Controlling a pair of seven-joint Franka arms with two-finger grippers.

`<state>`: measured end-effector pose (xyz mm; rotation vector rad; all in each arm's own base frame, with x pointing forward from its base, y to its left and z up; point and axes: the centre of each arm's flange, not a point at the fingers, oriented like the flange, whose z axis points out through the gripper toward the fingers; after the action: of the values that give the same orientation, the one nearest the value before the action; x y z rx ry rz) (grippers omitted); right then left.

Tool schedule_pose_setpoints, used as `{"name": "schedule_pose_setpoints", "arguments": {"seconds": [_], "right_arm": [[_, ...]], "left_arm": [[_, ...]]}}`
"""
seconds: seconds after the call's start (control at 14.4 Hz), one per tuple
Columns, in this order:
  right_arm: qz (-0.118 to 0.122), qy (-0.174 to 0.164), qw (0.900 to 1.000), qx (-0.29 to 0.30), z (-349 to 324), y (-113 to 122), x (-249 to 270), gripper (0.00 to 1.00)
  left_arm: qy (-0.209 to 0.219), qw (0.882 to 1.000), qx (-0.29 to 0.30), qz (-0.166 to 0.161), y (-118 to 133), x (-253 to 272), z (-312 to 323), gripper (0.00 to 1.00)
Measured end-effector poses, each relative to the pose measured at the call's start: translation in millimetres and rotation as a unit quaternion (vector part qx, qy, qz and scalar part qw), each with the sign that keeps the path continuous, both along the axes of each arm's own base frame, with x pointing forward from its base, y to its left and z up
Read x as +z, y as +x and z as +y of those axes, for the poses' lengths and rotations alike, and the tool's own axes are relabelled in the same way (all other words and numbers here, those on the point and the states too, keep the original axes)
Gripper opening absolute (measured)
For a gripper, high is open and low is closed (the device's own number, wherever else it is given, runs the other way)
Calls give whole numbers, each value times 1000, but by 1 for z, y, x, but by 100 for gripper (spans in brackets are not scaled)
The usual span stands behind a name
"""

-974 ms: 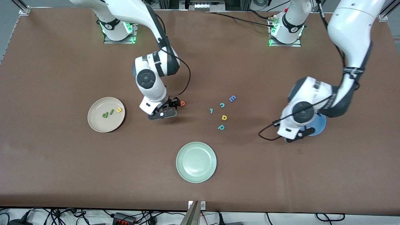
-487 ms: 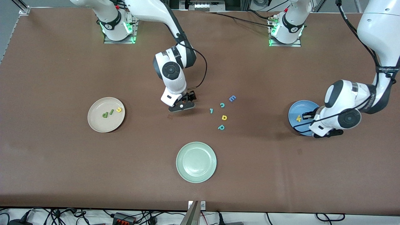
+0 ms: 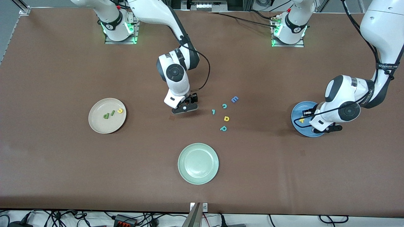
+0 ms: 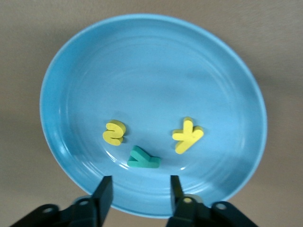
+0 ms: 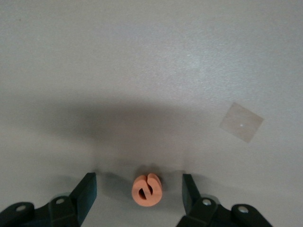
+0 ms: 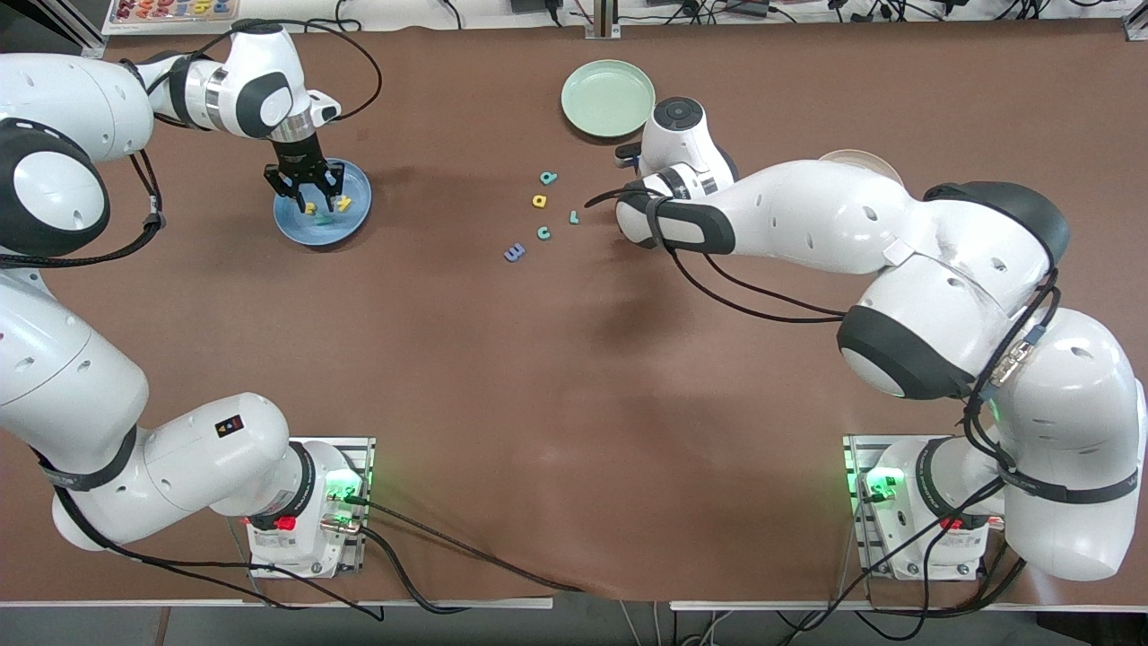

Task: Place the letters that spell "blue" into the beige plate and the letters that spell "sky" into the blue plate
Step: 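Release the y on the blue plate while the right gripper grasps the e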

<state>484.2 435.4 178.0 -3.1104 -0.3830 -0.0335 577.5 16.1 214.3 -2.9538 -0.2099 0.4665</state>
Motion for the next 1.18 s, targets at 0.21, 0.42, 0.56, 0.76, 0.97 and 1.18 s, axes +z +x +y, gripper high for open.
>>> {"name": "schedule_pose_setpoints", "arguments": {"seconds": [0.21,0.42,0.56,0.76,0.97,1.18], "right_arm": [[0,-1,1000,3,2,-2,-1,63],[1,-2,1000,3,2,-2,-2,63],[4,-4,1000,5,2,-3,-3,58],[7,-5,1000,5,1,-3,-2,41],[7,-6,1000,5,1,-1,-1,28],[7,-6,1000,5,1,-1,-1,28]], "left_arm": [[11,1000,-8,3,17,43,-13,90],[18,999,-31,-1,36,107,-31,100],[17,998,-53,-6,45,153,-43,100],[-4,992,-128,-8,53,212,-52,100],[-14,986,-163,-14,56,273,-48,100],[-33,977,-210,-25,55,321,-39,100]]}}
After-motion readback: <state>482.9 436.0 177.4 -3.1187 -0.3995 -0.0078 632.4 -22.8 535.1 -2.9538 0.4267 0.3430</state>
